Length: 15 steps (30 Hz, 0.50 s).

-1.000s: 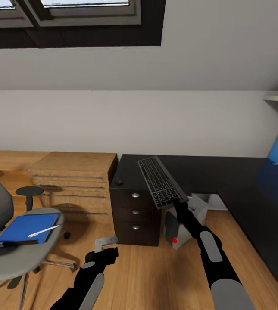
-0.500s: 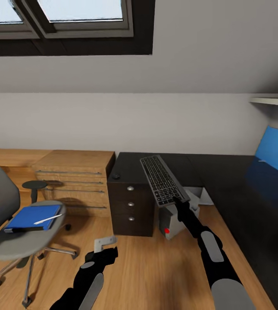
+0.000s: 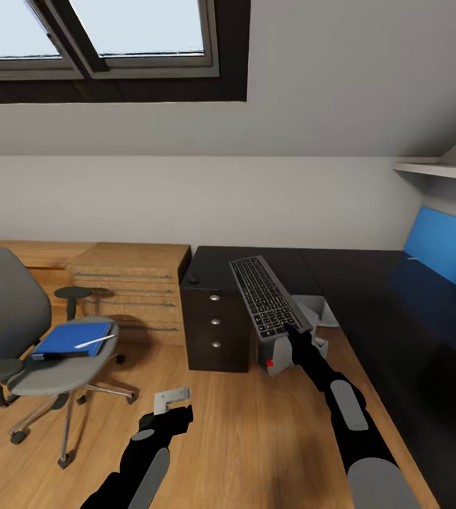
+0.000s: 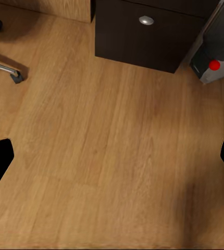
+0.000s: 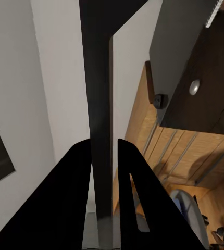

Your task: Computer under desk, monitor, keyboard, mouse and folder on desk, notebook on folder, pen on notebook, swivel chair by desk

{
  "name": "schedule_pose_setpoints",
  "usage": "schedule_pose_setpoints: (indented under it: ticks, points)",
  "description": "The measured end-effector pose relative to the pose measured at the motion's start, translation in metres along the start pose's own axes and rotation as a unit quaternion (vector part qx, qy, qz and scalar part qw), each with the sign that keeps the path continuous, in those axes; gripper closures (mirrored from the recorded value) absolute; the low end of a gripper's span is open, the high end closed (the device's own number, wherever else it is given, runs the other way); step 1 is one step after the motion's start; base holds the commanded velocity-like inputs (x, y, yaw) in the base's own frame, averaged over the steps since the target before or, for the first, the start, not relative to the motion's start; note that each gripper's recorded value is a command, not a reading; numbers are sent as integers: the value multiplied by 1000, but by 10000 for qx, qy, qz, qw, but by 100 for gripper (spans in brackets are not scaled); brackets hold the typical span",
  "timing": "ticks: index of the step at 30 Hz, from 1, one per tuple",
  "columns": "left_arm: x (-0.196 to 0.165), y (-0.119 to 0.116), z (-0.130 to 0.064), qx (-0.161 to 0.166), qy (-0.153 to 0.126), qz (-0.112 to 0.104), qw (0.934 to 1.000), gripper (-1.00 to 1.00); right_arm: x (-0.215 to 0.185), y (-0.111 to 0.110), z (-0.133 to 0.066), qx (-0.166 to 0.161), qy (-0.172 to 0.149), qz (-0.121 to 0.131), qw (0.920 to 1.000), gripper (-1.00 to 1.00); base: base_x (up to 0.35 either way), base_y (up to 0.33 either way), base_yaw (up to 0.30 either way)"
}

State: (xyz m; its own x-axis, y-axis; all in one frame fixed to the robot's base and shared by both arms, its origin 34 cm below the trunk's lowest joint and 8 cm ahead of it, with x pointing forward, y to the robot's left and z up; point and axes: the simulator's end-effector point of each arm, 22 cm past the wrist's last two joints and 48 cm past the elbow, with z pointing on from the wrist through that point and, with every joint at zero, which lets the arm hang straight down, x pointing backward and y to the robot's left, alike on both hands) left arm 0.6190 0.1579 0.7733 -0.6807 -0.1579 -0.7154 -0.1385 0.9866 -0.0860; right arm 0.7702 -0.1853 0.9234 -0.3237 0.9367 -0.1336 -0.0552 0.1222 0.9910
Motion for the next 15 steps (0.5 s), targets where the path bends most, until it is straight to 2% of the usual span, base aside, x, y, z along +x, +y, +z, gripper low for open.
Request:
schedule_pose_setpoints:
  ticks: [10,15]
  points:
    - [-10,-3,-11,23,16,0,10000,-100,1,12,0,26,10,23,10000,100,-346,-148,0]
    - [-15,-4,-17,27,21,-4,10000,-100,-4,19,-1,36,-22,2,10000,100,-295,-227,0]
